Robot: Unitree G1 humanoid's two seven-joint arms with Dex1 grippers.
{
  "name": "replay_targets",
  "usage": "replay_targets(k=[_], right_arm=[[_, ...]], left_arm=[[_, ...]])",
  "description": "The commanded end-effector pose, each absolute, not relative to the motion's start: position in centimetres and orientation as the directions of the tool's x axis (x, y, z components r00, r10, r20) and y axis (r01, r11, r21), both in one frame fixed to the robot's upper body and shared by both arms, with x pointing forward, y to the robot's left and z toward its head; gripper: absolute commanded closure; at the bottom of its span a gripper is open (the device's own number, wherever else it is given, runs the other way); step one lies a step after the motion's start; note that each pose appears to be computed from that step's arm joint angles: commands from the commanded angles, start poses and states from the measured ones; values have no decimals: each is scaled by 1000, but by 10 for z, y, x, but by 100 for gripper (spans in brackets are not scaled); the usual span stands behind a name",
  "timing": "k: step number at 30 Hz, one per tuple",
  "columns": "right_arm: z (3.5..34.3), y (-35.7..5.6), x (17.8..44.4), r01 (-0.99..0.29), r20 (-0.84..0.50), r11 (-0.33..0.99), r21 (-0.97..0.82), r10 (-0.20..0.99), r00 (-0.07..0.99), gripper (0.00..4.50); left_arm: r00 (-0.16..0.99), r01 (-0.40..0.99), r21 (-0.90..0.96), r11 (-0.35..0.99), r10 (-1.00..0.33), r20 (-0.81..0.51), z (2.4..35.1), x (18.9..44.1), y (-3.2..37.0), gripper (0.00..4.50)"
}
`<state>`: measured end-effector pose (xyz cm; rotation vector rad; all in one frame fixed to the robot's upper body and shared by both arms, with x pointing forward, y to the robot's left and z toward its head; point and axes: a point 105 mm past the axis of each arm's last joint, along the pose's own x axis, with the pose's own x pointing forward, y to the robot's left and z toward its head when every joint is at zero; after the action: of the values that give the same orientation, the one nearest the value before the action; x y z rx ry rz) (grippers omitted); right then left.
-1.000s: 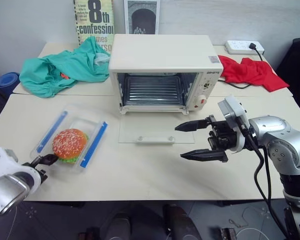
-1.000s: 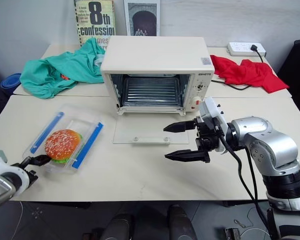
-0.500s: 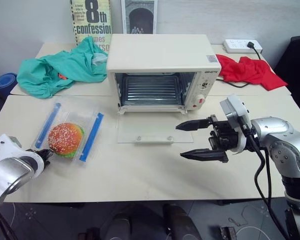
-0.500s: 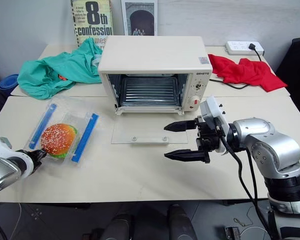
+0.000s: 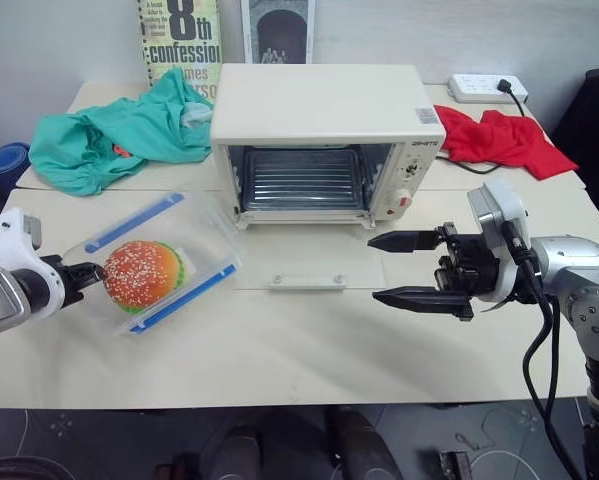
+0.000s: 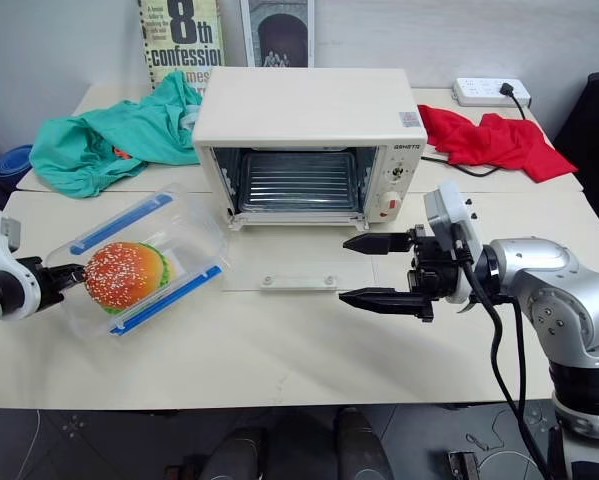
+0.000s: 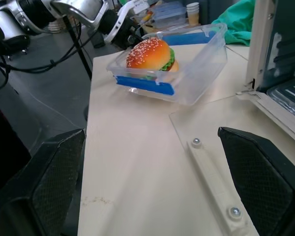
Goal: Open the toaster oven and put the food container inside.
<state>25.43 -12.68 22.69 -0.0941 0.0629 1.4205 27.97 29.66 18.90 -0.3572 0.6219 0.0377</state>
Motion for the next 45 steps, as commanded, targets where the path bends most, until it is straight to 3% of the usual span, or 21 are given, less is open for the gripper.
replay_targets(k=[1, 7, 11, 18, 25, 34, 40, 45], right_arm=[[239, -136, 250, -976, -88, 192, -104, 975, 202, 0], [244, -147, 244, -961, -75, 251, -113, 963, 261, 0], [243, -150, 241, -949, -72, 292, -118, 951, 301, 0], [239, -152, 237, -931, -53, 348, -114, 933, 355, 0], [236, -149, 234, -918, -33, 380, -110, 922, 385, 0], [234, -154, 237, -904, -31, 415, -109, 907, 420, 0], [232, -155, 236, -908, -36, 408, -92, 910, 413, 0], [232, -153, 236, -918, -34, 391, -60, 919, 393, 0]], left_arm=[[820, 9, -318, 948, -189, -541, 206, 289, 273, 429], [759, 203, -324, 924, -358, -543, 200, 318, 209, 429], [740, 283, -266, 922, -386, -551, 201, 348, 172, 429], [754, 342, -162, 926, -373, -540, 215, 386, 142, 429], [725, 394, -143, 908, -403, -559, 214, 395, 125, 429], [781, 369, -152, 917, -394, -485, 226, 403, 129, 159], [819, 472, -184, 862, -506, -271, 261, 395, 131, 159], [749, 636, -252, 729, -662, -24, 300, 366, 131, 159]])
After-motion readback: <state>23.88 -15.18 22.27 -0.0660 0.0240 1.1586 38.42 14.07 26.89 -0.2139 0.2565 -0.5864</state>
